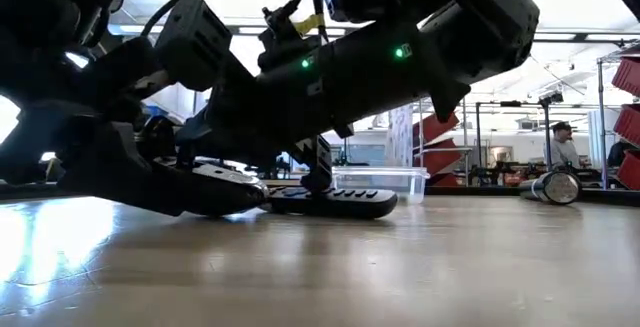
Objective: Insert battery
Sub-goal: Insert the black battery into the computer mouse
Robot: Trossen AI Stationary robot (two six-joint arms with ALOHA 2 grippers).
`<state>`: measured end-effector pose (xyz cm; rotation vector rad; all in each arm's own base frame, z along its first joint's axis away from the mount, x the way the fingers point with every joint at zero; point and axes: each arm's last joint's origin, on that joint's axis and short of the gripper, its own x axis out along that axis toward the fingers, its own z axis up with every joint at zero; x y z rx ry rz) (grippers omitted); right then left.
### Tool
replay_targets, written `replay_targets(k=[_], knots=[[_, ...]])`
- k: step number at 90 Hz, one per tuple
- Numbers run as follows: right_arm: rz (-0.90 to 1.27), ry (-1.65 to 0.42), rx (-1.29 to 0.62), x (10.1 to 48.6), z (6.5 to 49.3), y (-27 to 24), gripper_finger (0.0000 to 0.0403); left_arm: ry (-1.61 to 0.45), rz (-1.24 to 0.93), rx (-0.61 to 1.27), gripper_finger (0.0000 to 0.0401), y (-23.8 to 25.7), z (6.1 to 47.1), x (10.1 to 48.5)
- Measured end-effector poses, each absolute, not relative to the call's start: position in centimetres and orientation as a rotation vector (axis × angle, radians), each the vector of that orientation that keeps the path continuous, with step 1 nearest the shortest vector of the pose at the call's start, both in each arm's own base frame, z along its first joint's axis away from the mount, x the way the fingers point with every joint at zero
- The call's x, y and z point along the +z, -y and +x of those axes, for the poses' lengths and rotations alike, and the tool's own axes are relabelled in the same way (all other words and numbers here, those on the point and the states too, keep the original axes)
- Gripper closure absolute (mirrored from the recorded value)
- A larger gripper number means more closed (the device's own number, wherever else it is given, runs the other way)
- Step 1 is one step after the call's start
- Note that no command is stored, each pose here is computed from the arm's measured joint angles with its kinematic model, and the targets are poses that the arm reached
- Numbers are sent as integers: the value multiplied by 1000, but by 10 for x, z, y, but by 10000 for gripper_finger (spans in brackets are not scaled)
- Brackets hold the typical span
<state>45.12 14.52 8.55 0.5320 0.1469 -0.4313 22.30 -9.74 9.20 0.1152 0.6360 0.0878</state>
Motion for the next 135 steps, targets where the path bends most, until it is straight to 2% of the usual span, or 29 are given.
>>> replay_targets(k=[65,98,135], knots=[[539,-157,-415,85,452,-144,385,-636,107,89,123,97,223,92],[523,-164,-415,84,452,-144,327,-640,105,80,123,98,223,92],[449,-216,-431,85,449,-144,320,-645,107,81,123,98,223,92]])
